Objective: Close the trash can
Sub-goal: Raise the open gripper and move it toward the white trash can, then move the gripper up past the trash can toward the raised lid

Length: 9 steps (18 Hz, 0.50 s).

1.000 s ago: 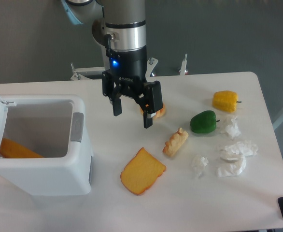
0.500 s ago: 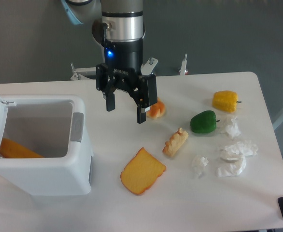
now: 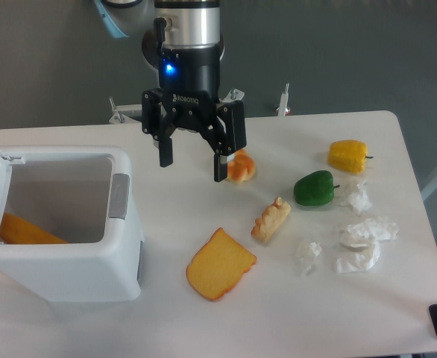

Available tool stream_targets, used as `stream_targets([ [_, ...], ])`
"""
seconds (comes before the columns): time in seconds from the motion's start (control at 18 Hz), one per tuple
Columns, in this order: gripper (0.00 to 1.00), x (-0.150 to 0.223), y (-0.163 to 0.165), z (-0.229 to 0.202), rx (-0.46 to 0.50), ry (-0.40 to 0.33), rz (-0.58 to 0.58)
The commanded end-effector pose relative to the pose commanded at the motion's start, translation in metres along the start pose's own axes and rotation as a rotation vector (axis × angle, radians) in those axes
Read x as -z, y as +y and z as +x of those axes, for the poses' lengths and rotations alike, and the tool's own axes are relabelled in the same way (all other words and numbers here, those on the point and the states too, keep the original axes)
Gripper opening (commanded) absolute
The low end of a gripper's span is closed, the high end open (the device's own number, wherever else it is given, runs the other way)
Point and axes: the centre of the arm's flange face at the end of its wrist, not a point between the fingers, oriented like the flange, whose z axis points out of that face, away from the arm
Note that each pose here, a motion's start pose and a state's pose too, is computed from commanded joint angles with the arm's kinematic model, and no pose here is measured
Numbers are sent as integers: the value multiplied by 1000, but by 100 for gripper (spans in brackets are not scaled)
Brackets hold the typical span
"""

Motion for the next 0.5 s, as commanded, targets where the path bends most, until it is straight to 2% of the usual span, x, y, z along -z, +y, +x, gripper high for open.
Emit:
stream_targets([
  [0.33, 100, -11, -27, 36, 189, 179, 88],
  [0.5, 100, -6, -36, 44, 222, 268, 142],
])
